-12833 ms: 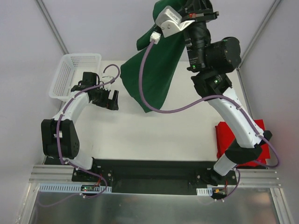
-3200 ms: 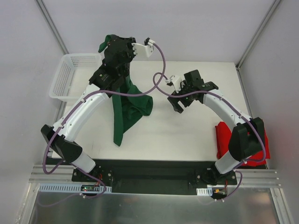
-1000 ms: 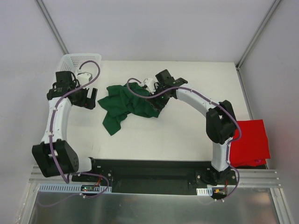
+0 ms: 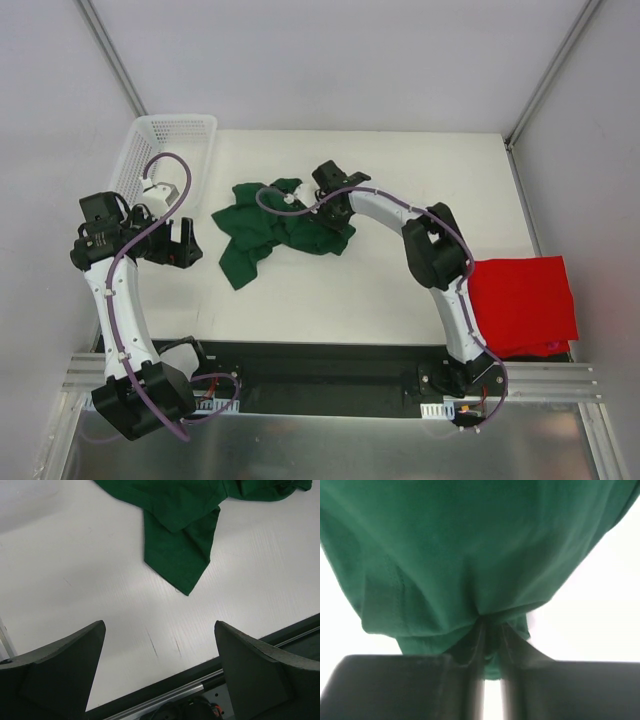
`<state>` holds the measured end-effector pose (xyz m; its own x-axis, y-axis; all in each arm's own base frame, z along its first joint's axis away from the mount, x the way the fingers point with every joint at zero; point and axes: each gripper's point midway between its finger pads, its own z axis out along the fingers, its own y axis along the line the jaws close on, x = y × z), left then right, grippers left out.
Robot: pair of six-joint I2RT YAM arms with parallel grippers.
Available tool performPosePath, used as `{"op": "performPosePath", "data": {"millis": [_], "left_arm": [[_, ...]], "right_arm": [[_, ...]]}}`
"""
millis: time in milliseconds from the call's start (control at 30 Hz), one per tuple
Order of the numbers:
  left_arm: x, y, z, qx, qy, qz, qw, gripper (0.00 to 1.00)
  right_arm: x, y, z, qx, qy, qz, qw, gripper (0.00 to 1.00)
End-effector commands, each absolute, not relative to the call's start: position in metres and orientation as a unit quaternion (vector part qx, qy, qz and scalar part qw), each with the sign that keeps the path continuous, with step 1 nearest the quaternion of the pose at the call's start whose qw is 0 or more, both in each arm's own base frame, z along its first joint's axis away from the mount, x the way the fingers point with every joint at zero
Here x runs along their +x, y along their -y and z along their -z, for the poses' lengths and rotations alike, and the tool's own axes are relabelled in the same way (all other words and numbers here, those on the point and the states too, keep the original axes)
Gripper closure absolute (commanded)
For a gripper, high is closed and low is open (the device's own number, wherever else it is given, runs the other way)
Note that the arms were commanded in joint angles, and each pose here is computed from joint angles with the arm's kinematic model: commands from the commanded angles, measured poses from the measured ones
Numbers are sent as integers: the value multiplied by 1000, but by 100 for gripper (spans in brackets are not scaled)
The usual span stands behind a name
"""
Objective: Fold and stack the t-shirts
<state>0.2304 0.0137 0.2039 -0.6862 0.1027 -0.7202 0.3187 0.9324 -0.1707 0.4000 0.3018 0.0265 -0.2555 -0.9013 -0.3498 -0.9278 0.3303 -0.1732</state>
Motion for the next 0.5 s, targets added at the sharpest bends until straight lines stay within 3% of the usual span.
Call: {"op": "performPosePath", "data": {"millis": [0,300,333,400,467], "left_arm": [[231,-4,-210,131,-894,168,395,9],[233,-3,-207,132,-892,174,396,10],[233,-3,-207,130,-892,174,395,10],[234,-2,-207,129,-892,177,396,11],[235,-2,-208,129,-891,180,397,11]], "right_arm": [[355,-245,-20,-586,-804,-34,94,98],[263,-189,-49,-620,-775,-97,-71,99],[242,-192,-63,-624,-761,-145,-101,95],[225,-200,-83,-627,-744,-198,-121,74],[221,-216,-113,-619,-737,-250,-108,64]]}}
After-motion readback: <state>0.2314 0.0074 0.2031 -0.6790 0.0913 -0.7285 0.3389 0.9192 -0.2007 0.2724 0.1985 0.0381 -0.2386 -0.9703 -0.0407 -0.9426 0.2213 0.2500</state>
